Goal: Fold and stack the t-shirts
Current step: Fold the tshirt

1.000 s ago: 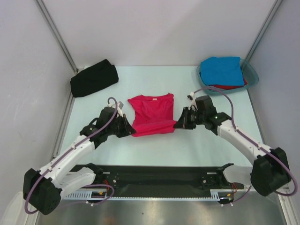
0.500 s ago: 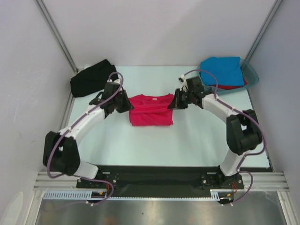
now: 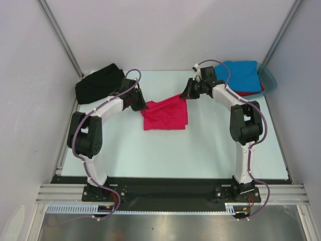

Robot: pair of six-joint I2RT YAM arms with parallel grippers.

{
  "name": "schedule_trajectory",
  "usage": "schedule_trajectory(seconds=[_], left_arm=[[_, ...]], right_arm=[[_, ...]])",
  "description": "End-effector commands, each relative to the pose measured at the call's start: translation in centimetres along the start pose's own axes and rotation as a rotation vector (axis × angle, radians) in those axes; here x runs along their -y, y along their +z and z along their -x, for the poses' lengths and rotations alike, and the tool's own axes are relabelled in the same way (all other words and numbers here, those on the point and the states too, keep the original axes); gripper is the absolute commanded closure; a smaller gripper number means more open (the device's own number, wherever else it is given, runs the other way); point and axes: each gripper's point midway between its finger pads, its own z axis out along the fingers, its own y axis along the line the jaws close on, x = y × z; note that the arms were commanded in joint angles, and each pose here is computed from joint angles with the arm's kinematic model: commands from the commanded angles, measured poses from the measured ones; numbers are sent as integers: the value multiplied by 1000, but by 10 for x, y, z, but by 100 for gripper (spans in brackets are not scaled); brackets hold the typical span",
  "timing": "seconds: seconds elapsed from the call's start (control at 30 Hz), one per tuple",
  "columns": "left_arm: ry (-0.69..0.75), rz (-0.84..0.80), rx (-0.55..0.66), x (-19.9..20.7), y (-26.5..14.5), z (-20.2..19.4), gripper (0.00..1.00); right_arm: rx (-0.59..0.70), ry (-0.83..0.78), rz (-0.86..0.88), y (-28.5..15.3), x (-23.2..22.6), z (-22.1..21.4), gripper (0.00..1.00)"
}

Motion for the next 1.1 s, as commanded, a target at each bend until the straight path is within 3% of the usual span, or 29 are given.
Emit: schedule_trajectory(seconds=[0.0,0.37,0.47,0.5,0.53,0.57,0.7,0.87,1.07], left_arm=[[14,-35,54,3,6,28,92],[-22,-42,84,-14,29,71,94],[-26,-39,108,-20,36,89,93],[-20,-63,125,-14,35,98,91],[-23,-72,122,-15,38,101,87],[-25,-84,126,-16,41,107,64],[-13,-38,159,-26,41,115,20],[37,-65,191,-18,24,122,16],[30,-322,179,32,-5,102,14]], right_arm=[[13,-15,15,9,7,17,95],[40,24,22,25,37,39,91],[57,9,10,25,44,53,78],[76,2,4,24,45,60,63],[85,-2,-6,23,48,64,56],[89,-19,-14,25,51,65,51],[130,-60,-113,17,62,79,47],[115,-90,-110,3,43,71,48],[93,-101,-89,-7,14,40,48]])
